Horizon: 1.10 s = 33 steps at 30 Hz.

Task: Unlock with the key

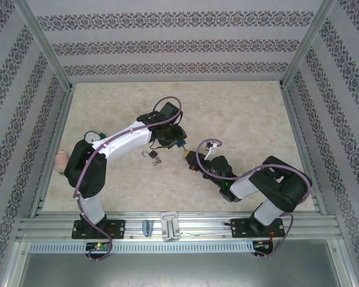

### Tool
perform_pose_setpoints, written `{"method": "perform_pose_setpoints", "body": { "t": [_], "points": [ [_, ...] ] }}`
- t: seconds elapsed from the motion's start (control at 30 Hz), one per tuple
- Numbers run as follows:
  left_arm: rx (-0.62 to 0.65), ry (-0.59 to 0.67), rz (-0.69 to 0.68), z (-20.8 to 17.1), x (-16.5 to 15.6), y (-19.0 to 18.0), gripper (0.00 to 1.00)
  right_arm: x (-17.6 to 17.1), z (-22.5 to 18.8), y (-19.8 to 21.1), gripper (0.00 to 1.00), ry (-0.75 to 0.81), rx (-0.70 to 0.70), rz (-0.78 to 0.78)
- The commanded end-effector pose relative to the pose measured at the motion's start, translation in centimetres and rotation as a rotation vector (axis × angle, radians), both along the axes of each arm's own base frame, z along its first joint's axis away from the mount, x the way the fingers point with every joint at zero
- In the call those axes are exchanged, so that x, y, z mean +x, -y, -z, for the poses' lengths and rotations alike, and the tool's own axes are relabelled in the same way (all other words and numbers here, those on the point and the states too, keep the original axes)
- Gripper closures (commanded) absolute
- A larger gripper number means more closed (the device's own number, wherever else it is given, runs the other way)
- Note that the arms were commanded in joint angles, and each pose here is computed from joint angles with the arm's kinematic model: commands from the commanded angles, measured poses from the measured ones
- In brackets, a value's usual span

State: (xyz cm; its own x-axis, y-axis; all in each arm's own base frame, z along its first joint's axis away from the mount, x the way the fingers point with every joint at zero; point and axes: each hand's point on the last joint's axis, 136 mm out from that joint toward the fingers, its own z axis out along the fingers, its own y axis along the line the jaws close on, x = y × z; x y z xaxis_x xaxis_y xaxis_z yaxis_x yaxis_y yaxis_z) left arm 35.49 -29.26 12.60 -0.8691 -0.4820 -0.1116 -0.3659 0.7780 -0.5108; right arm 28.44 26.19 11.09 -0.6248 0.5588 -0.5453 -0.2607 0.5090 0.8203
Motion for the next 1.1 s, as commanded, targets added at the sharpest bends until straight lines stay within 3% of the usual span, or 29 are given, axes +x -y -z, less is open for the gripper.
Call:
{"method": "perform_pose_setpoints", "body": {
  "t": [0.0,0.37,1.07],
  "points": [
    [0.059,0.025,0.002,-0.6,0.1,0.1,0.62,0.5,-1.7,-0.3,1.00,0.036,0.033,0.027],
    [0.168,0.055,0.011,-0.8,0.2,0.0,0.63,0.4,-0.6,-1.0,1.00,0.000,0.058,0.033],
    [0.121,0.040,0.032,-0.6,0.0,1.1,0.64,1.0,-1.0,-0.3,1.00,0.011,0.084,0.075]
  ]
}}
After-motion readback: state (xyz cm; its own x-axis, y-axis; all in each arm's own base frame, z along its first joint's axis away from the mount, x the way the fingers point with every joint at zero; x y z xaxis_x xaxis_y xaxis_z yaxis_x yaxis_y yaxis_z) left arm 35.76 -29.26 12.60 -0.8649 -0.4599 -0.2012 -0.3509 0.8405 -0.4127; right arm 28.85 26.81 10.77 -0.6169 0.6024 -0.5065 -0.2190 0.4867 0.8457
